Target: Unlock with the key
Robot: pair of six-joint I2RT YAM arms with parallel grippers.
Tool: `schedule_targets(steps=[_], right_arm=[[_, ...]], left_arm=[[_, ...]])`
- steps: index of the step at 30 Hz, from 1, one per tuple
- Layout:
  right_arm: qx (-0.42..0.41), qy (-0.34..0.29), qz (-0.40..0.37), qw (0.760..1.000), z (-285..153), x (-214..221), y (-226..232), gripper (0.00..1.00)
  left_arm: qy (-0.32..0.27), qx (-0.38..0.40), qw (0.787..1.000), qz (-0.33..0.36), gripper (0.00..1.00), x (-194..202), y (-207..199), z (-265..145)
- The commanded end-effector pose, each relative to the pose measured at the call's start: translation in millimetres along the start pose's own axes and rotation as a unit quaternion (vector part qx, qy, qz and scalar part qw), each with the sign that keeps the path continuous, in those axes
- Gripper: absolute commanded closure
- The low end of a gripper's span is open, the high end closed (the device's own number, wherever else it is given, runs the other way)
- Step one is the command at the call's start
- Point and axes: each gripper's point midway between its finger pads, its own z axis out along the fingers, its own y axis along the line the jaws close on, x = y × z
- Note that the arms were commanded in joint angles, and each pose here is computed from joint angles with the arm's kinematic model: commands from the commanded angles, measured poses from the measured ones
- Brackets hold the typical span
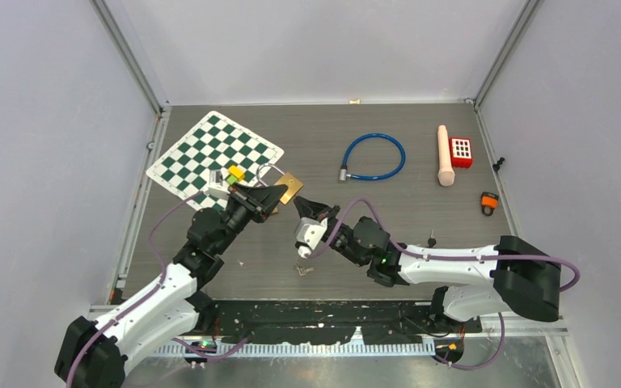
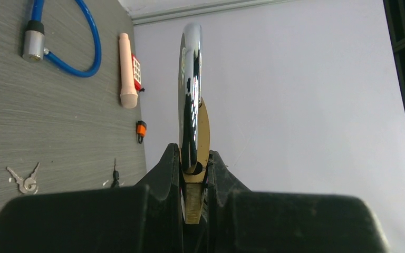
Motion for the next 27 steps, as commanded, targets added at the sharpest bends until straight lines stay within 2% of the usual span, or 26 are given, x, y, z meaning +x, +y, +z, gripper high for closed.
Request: schedule_targets(steps=[1,3,5,8,10,12,13,14,15,16,18,20,24,27], right_arm=[[0.049,-0.032,0.111,0.992,8,-24,-22,0.95],[0.051,-0.039,0.155,0.986,8,-28,-21,0.90],[0.063,-0.042,0.224,0.972,4,-30,-24,0.77],[0.068,-0.053,0.281,0.956,-7,-36,-33,0.64],[0.064,-0.050,0.337,0.938,-16,-34,-35,0.45],[0.061,-0.052,0.412,0.908,-23,-31,-41,0.36],[0.056,-0.053,0.461,0.884,-26,-25,-42,0.34],[0.068,-0.060,0.484,0.870,-30,-21,-56,0.31],[0.054,-0.072,0.530,0.843,-33,-23,-53,0.30],[0.064,-0.074,0.549,0.830,-37,-14,-60,0.29],[0.049,-0.116,0.616,0.778,-41,-25,-69,0.27],[0.034,-0.135,0.648,0.749,-40,-28,-73,0.26],[0.008,-0.171,0.689,0.704,-34,-38,-75,0.24],[-0.005,-0.174,0.702,0.691,-25,-36,-69,0.19]], left_arm=[[0.008,0.168,0.986,0.008,1.00,0,-96,-13],[0.007,0.173,0.985,0.010,1.00,0,-96,-13],[0.003,0.176,0.984,0.018,1.00,-1,-95,-14],[0.004,0.179,0.983,0.039,1.00,0,-91,-14],[0.007,0.181,0.982,0.047,1.00,3,-87,-15],[0.012,0.189,0.981,0.049,1.00,5,-86,-15],[0.014,0.193,0.980,0.050,1.00,6,-86,-16],[0.017,0.198,0.979,0.049,1.00,7,-87,-16],[0.021,0.202,0.978,0.049,1.00,8,-88,-16],[0.026,0.209,0.976,0.051,1.00,10,-90,-17],[0.033,0.217,0.974,0.052,1.00,12,-95,-17],[0.037,0.224,0.972,0.054,1.00,14,-99,-17],[0.043,0.230,0.971,0.055,1.00,16,-103,-17],[0.049,0.232,0.970,0.057,1.00,19,-104,-18]])
